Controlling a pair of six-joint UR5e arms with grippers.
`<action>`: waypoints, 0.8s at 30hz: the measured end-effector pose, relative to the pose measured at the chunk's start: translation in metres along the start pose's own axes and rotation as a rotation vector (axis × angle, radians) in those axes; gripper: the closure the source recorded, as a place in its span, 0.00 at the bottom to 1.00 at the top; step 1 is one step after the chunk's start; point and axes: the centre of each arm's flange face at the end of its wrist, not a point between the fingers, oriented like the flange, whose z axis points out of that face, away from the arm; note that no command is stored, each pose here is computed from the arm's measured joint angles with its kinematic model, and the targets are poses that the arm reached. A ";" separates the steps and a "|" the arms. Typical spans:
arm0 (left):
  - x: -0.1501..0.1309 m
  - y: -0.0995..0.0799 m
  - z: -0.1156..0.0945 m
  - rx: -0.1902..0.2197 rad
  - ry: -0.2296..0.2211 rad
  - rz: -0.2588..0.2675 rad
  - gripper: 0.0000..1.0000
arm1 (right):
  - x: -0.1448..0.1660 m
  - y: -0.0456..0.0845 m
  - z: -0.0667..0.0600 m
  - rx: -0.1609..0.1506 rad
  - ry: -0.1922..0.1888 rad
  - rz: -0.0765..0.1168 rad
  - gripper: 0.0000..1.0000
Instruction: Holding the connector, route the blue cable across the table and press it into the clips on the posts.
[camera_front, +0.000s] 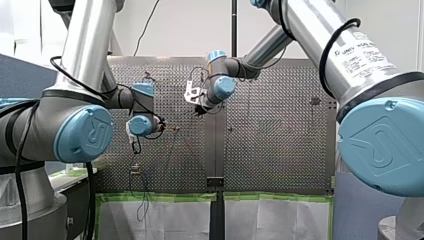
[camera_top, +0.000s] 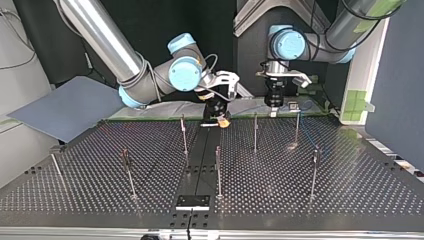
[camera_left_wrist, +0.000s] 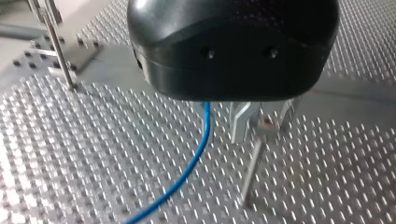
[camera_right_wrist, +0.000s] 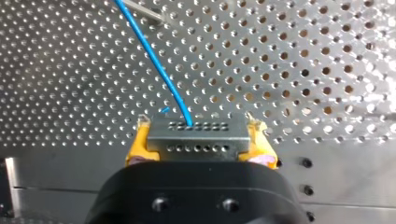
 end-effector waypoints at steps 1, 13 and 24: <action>0.002 0.002 0.002 -0.011 0.003 0.004 0.86 | -0.003 -0.001 0.001 0.001 -0.005 -0.002 1.00; 0.021 0.016 0.005 -0.078 0.048 0.034 1.00 | -0.031 -0.002 0.012 0.000 -0.043 -0.003 1.00; 0.021 0.002 0.007 0.022 0.034 0.022 1.00 | -0.042 0.013 0.024 -0.013 -0.033 0.020 1.00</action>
